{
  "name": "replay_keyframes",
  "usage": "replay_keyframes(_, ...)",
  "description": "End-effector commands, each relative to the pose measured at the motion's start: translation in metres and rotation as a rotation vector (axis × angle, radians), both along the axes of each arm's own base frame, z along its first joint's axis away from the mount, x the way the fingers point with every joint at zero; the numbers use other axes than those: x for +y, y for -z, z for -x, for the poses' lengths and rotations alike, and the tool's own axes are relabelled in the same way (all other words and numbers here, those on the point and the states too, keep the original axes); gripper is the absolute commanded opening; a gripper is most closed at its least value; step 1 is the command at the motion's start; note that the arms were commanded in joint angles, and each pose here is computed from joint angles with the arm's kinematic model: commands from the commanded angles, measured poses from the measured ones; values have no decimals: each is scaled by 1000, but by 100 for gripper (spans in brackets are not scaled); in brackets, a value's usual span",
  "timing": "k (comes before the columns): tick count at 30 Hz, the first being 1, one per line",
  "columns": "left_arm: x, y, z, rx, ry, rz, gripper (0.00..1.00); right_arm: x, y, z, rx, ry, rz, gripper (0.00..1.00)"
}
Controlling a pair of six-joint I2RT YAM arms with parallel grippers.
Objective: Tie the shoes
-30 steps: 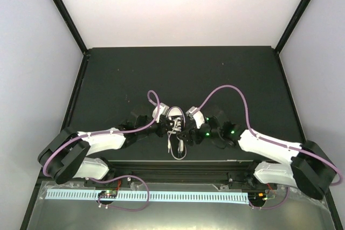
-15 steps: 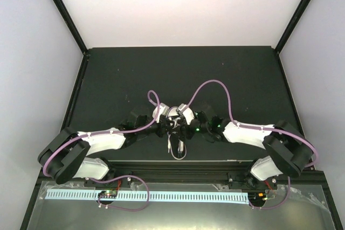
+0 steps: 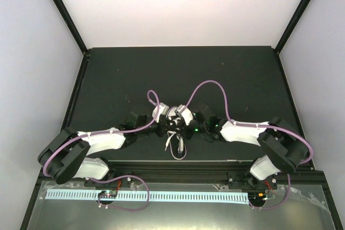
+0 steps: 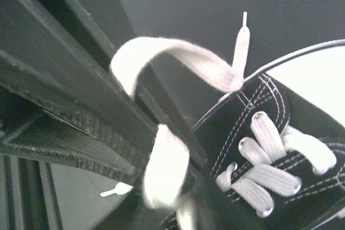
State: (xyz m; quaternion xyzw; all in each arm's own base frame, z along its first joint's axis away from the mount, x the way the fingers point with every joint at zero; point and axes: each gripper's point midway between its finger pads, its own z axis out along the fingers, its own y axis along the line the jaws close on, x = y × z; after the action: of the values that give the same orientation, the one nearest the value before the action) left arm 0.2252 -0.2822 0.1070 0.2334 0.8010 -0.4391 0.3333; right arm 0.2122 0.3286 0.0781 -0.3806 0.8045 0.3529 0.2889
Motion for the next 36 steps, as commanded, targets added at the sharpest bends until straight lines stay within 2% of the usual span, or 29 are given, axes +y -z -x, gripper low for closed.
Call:
replay_keyframes(1, -4, -14, 1, -43, 25, 33, 4, -3, -10, -16, -70, 72, -18, 4)
replay_keyframes(6, 2, -7, 4, -18, 7, 15, 35, -9, -20, -20, -111, 111, -28, 2)
replay_keyframes(10, 16, -2, 10, -19, -25, -6, 45, -12, -23, -19, -119, 123, -37, 2)
replay_keyframes(17, 48, 9, 10, -12, -159, -2, 46, -15, -25, -14, -112, 117, -47, 2)
replay_keyframes(21, 58, 17, -4, 25, -238, -40, 40, -15, -25, -11, -106, 108, -52, 2)
replay_keyframes(28, 48, 36, -25, 100, -235, -109, 34, -14, -27, -9, -94, 101, -66, 2)
replay_keyframes(36, 24, 30, -40, 84, -145, -56, 34, -13, -26, -7, -88, 96, -69, 2)
